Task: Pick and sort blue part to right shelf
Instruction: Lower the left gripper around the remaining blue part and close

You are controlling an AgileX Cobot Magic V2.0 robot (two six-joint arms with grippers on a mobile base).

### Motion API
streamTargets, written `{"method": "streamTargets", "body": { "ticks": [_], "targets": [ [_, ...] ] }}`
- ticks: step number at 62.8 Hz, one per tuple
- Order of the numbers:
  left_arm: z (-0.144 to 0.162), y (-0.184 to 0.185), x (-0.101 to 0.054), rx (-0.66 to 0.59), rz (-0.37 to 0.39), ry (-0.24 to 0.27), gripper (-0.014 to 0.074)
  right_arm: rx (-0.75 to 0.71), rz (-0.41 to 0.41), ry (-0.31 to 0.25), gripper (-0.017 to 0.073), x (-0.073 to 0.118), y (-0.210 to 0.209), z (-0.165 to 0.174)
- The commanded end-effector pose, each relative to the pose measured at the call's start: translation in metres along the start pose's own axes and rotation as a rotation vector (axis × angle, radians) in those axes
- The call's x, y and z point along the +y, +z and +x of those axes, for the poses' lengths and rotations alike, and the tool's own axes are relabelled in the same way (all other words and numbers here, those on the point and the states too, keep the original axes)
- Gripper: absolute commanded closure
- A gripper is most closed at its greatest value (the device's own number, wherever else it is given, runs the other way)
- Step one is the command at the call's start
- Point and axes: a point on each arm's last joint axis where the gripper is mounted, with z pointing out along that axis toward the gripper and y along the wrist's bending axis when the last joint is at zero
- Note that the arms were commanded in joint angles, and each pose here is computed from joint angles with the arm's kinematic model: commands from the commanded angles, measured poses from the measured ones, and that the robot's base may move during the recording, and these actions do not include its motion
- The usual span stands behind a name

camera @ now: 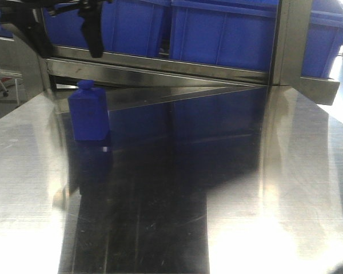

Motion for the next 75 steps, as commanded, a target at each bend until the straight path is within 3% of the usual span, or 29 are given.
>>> {"method": "streamTargets", "body": {
  "ticks": [1, 22, 36, 75],
  "targets": [
    [-0.014, -0.022, -0.007, -0.042, 0.032, -0.02, 0.0026, -0.129, -0.005, -0.011, 0.0273, 0.001, -0.004, -0.019],
    [-0.029, -0.001, -0.011, 0.037, -0.033, -0.012, 0.0026, -0.129, -0.005, -0.011, 0.0273, 0.001, -0.004, -0.019],
    [-0.027, 0.013, -0.007, 0.077, -0.09, -0.056, 0.0026, -0.129, -0.005, -0.011, 0.0273, 0.001, -0.004, -0.019],
    [-0.021, 0.034, -0.01, 0.152, -0.094, -0.063, 0.0026, -0.129, -0.005, -0.011, 0.0273, 0.001, -0.004, -0.019]
  ]
}}
